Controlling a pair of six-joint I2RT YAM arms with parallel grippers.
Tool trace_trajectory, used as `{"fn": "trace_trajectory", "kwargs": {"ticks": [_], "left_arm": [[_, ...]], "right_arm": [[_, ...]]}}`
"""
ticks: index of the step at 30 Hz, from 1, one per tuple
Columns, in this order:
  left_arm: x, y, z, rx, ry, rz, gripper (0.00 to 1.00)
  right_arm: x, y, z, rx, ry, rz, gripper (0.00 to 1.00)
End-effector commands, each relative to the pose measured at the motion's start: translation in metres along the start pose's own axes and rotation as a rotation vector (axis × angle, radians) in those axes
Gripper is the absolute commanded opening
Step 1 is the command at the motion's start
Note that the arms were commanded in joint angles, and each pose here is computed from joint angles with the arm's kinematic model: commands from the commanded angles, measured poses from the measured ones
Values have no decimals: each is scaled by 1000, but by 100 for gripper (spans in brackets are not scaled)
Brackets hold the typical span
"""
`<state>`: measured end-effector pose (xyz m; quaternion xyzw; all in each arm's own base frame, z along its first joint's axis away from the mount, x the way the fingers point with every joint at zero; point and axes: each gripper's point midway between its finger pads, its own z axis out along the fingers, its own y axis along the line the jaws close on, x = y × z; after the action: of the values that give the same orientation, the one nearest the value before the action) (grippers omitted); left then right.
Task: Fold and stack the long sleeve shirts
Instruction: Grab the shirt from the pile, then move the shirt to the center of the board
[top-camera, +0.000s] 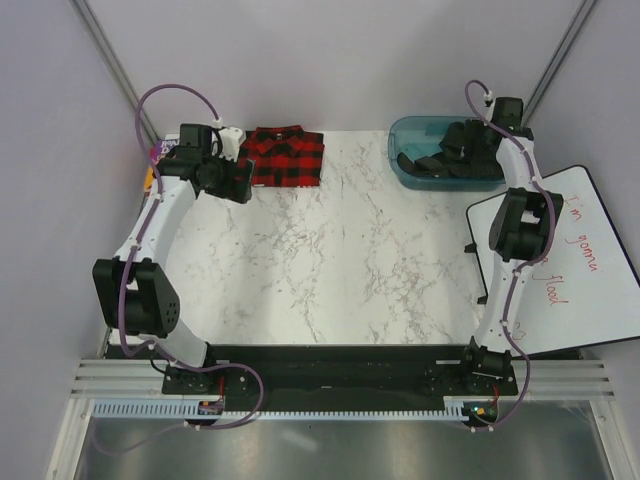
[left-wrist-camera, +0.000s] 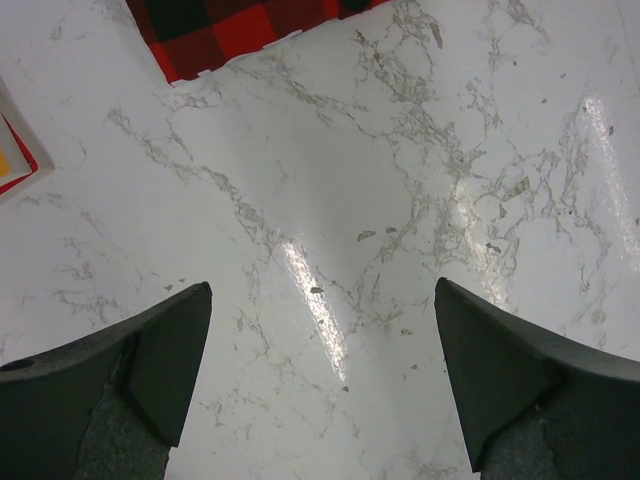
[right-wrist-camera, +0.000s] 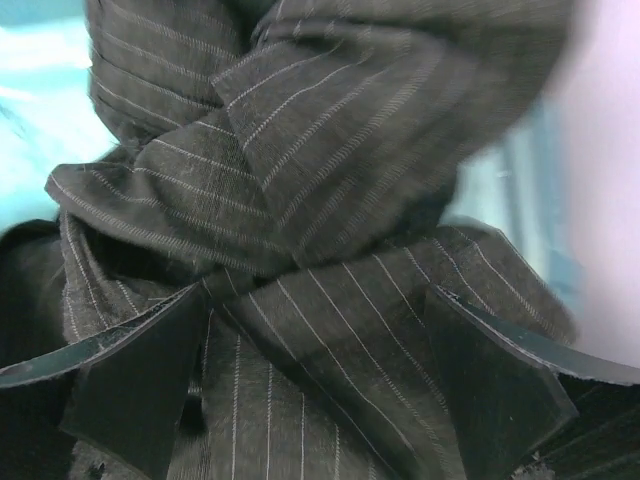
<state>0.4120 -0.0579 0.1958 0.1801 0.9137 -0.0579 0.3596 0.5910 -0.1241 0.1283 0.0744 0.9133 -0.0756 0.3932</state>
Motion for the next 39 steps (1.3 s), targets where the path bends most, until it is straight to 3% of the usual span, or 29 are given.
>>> {"fn": "trace_trajectory", "kwargs": {"ticks": [1,5,6,8,9,11,13,15,16,18,19,20,22,25,30,31,32,33,35,36,37,39], "left_arm": [[-1,12,0,-59,18,45,99],[1,15,1,-74,37,43,99],[3,17,2,-84,47,34,99],[3,17,2,-85,51,28,99],[3,16,2,-79,49,17,99],[-1,13,-1,-68,36,6,99],[-4,7,-3,-42,21,-24,99],[-13,0,-7,-8,-5,-51,99],[-17,-3,-11,4,-21,-58,99],[-27,-10,-19,38,-57,-74,99],[-31,-11,-22,46,-71,-82,99],[-39,-12,-28,47,-96,-84,99],[-48,-13,-36,51,-126,-104,99],[-64,-13,-56,57,-187,-142,99],[-83,-10,-92,89,-286,-192,99],[-84,-10,-96,96,-294,-211,99],[-82,-10,-98,110,-296,-223,99],[-81,-13,-103,116,-306,-209,99],[-68,-15,-100,120,-284,-181,99],[-63,-15,-100,114,-280,-146,99],[-47,-9,-100,99,-263,-143,99],[-31,-14,-100,114,-251,-64,99]], "right_arm": [[-1,20,31,-68,-27,2,98],[10,44,47,-196,-2,19,93],[7,50,45,-233,-9,17,71],[-18,68,27,-343,-60,19,45],[-32,72,16,-373,-91,31,23],[-80,81,-30,-438,-203,68,0],[-131,97,-97,-544,-343,112,0],[-154,117,-146,-654,-418,124,0],[-170,134,-196,-722,-469,136,0],[-172,162,-243,-832,-494,110,0],[-176,186,-293,-901,-537,81,0],[-172,194,-306,-923,-539,75,0],[-170,235,-380,-1029,-625,8,0],[-171,260,-458,-1129,-737,-15,0],[-165,264,-534,-1264,-775,65,0],[-152,270,-515,-1253,-716,76,3],[-144,268,-505,-1235,-689,85,39],[-134,258,-506,-1210,-684,86,59],[-100,239,-427,-1055,-539,141,98],[-76,223,-399,-981,-451,152,98],[-48,193,-344,-883,-343,187,98],[9,172,-296,-779,-149,148,98]]}}
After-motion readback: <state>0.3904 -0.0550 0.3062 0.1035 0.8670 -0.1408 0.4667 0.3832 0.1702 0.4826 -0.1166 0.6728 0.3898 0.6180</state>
